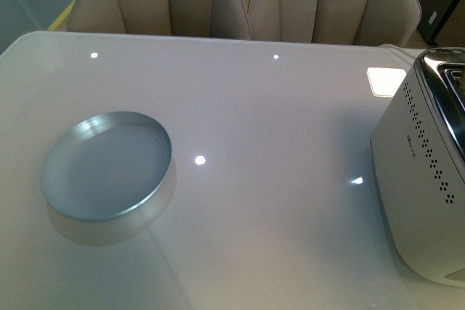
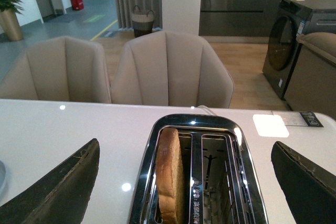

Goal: Left arm holds plate, right arm toasts bread

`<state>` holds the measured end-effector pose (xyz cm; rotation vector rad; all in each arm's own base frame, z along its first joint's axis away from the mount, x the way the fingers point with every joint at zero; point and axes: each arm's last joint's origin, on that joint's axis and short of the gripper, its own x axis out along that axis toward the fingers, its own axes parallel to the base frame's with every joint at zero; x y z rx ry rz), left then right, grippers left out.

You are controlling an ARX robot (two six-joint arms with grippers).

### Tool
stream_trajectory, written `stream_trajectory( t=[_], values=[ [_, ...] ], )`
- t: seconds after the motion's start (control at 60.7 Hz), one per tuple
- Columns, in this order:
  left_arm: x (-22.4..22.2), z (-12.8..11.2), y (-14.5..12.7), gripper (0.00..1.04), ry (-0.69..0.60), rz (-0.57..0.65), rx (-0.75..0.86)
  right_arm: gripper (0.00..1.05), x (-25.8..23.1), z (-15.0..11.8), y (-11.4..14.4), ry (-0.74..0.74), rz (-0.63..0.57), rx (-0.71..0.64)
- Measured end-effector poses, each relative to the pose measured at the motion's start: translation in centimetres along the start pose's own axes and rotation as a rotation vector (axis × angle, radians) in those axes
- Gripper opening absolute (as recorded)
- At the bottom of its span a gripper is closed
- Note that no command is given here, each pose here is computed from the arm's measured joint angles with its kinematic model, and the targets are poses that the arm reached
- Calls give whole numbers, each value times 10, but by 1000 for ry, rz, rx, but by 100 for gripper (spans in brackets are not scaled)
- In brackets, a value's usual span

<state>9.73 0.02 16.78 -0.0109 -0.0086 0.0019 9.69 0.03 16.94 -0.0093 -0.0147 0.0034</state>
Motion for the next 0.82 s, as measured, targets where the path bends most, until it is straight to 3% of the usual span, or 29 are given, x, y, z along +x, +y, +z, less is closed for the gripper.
stream_trajectory(
  t=[0.478,0.824],
  values=[
    [0,0,0,98,0,0,0,96,0,0,0,0,0,0],
    [0,0,0,98,0,0,2,96,0,0,0,0,0,0]
  ],
)
